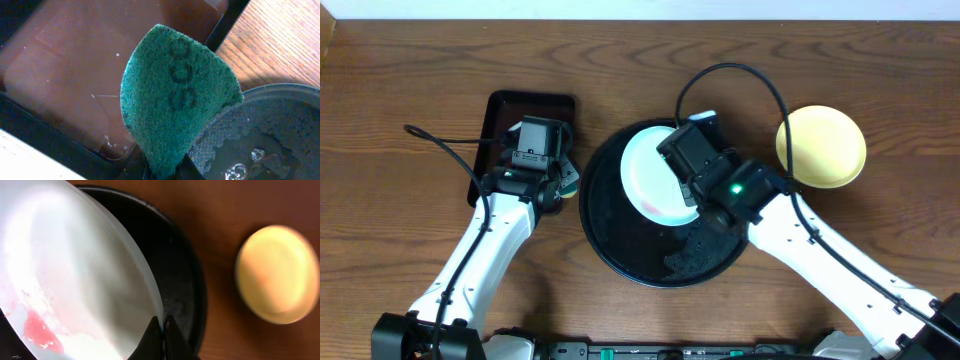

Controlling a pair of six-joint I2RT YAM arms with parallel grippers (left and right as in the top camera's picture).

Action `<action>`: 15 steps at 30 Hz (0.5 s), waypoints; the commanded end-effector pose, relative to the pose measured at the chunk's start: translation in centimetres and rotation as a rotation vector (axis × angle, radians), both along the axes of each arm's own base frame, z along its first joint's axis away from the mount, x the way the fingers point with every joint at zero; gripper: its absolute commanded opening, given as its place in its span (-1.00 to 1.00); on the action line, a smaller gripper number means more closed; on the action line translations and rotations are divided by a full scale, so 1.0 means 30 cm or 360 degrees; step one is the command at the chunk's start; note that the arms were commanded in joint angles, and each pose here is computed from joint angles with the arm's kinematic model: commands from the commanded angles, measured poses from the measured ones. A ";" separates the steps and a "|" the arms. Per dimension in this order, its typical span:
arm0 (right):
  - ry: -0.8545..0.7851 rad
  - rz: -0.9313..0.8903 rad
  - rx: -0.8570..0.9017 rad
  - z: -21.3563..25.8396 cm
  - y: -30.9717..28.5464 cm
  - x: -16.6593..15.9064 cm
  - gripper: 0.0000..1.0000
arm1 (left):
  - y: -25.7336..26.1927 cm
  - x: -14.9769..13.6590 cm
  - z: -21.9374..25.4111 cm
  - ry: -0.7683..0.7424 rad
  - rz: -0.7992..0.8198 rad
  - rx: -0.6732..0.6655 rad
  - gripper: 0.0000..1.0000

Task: Clean dirty plates on tray and stack at the side

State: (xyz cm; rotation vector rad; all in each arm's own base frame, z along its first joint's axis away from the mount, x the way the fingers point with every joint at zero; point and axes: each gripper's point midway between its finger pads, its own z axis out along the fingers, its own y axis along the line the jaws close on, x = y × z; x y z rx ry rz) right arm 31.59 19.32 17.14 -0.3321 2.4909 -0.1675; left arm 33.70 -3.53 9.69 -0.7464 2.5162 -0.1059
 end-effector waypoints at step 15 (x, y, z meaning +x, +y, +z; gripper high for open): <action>-0.0596 0.0179 -0.0799 0.251 -0.013 0.008 -0.98 | 0.007 -0.020 -0.036 0.0058 -0.0009 0.0010 -0.85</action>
